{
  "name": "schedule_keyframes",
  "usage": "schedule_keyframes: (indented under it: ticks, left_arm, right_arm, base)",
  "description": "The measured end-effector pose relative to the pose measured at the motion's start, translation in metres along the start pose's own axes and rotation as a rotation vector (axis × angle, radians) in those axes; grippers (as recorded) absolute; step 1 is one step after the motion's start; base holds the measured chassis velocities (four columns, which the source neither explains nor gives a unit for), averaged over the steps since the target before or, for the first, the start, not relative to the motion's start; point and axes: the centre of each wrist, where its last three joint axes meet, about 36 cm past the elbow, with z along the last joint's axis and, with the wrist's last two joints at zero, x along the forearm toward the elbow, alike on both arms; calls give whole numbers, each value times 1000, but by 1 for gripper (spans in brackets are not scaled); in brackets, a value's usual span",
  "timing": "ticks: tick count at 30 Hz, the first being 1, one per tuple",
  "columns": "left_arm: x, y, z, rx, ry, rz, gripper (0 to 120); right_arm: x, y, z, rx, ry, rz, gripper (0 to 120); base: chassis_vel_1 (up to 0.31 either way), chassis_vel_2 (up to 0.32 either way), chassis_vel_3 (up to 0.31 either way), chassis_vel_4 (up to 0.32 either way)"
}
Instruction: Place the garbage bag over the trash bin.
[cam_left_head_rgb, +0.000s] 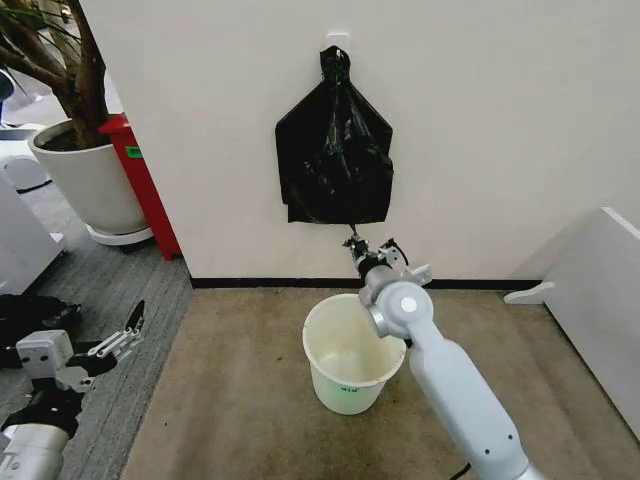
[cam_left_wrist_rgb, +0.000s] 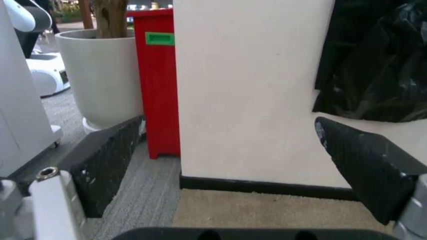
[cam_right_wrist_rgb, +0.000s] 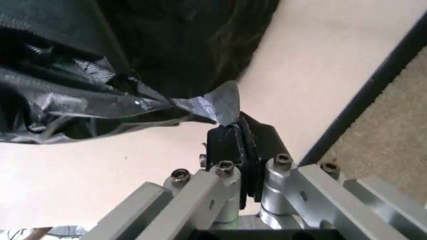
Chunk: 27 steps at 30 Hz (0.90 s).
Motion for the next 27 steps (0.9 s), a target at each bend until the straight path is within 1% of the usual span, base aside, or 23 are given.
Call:
schedule_keyframes:
  ticks: [2, 8, 15, 17, 21, 27]
  left_arm:
    - [0, 0, 0, 0, 0, 0, 100]
    - [0, 0, 0, 0, -1, 0, 100]
    - [0, 0, 0, 0, -1, 0, 100]
    - [0, 0, 0, 0, -1, 0, 100]
    - [0, 0, 0, 0, -1, 0, 100]
    - [0, 0, 0, -1, -2, 1, 100]
  right_arm:
    - [0, 3, -1, 0, -2, -6, 0]
    - [7, 35, -10, 20, -11, -87, 0]
    - [20, 47, -9, 42, 1, -127, 0]
    - [21, 45, -8, 42, 3, -124, 0]
    - [24, 28, 0, 38, 18, -82, 0]
    - [33, 13, 7, 32, 35, -54, 0]
  base:
    - [0, 0, 0, 0]
    - [0, 0, 0, 0]
    - [0, 0, 0, 0]
    - [0, 0, 0, 0]
    - [0, 0, 0, 0]
    - [0, 0, 0, 0]
